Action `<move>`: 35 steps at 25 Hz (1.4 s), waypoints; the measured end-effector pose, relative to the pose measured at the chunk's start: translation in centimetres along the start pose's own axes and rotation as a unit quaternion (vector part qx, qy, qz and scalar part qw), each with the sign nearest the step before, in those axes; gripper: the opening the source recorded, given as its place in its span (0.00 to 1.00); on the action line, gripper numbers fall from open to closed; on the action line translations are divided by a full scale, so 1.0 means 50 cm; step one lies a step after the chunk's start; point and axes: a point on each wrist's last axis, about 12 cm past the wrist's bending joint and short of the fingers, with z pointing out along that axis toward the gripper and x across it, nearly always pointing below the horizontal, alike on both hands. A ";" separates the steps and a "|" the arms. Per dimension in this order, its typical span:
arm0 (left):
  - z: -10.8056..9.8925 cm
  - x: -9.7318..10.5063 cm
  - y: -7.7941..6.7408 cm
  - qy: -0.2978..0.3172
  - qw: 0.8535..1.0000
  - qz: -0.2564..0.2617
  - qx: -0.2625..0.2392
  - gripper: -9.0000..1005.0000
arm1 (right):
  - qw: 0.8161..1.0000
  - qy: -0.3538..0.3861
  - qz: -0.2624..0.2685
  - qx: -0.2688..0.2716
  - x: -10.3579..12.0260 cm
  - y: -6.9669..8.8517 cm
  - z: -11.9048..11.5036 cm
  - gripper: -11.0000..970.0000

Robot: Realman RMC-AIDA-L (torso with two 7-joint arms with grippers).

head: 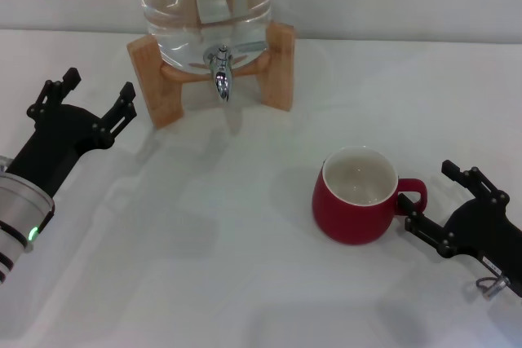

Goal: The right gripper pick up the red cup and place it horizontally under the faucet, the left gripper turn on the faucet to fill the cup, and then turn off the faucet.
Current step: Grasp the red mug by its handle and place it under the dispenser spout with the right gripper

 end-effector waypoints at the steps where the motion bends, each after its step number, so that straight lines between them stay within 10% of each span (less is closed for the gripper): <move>1: 0.000 0.000 0.000 0.000 1.000 0.000 0.000 0.87 | 1.000 0.002 0.000 0.000 0.001 0.000 0.001 0.85; 35: 0.002 0.002 -0.002 0.003 1.000 0.000 0.002 0.87 | 1.000 -0.002 0.002 0.011 -0.007 -0.008 0.021 0.85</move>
